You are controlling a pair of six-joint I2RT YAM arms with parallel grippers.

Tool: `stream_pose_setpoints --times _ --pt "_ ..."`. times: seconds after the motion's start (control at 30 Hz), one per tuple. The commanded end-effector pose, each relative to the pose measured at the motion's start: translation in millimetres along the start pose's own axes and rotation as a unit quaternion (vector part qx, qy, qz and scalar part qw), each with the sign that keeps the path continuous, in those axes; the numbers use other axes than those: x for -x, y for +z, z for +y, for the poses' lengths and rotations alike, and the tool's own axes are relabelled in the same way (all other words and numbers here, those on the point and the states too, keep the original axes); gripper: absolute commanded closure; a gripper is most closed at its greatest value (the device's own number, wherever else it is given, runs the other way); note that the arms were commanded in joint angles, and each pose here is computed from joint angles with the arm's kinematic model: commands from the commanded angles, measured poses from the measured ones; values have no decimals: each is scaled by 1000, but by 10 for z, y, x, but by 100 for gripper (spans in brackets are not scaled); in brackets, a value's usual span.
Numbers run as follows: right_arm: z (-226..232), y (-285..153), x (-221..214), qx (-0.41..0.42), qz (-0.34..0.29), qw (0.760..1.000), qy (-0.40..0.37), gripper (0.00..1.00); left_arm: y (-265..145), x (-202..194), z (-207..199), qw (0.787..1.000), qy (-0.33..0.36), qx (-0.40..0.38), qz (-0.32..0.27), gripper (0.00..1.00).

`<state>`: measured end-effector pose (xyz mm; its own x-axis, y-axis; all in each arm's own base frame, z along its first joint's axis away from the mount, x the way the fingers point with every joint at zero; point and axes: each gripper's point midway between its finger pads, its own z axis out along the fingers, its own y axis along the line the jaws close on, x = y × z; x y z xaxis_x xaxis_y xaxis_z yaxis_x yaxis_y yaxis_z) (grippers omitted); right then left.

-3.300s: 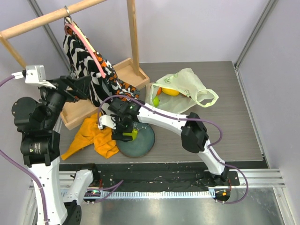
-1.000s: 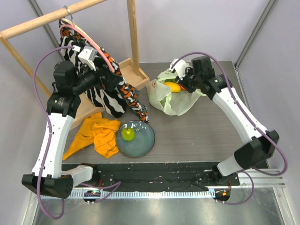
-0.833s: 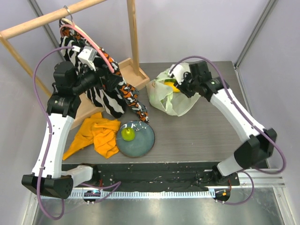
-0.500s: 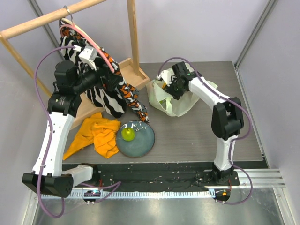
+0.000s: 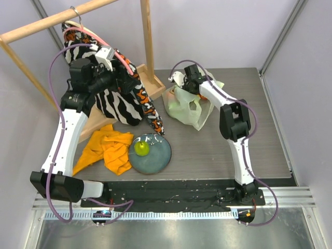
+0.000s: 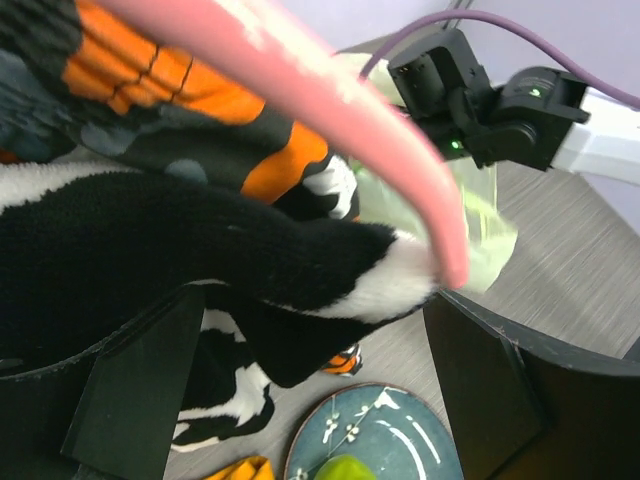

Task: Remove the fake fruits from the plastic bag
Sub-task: Take out the fake fruit from the plastic bag.

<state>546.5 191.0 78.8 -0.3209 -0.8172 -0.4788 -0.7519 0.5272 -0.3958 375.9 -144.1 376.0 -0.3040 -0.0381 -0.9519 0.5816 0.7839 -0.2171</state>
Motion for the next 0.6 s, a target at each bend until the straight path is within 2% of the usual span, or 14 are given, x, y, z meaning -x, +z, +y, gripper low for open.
stream_pose_setpoints --times 0.0,0.13,0.27,0.3,0.37,0.43,0.5,0.57 --pt "-278 126 92 -25 -8 1000 -11 27 61 91 68 1000 25 9 -2 3" --pt "-207 222 39 -1 -5 1000 -26 33 116 120 107 1000 28 12 -1 4" --pt "-239 128 -28 -4 0 1000 -22 66 116 114 93 999 31 11 -1 4" --pt "-271 21 -9 -10 -2 1000 -12 69 114 118 70 999 32 9 -2 4" --pt "-393 -159 -44 -34 6 999 3 74 73 138 35 999 35 7 -6 4" --pt "-443 -516 -9 -48 -3 999 12 76 47 157 6 999 38 6 -10 4" --pt "-390 -923 4 -50 -16 998 19 78 3 170 -36 999 39 4 -16 3" --pt "-319 -1155 -22 -46 -22 998 33 78 -32 181 -83 999 37 -2 -23 4"
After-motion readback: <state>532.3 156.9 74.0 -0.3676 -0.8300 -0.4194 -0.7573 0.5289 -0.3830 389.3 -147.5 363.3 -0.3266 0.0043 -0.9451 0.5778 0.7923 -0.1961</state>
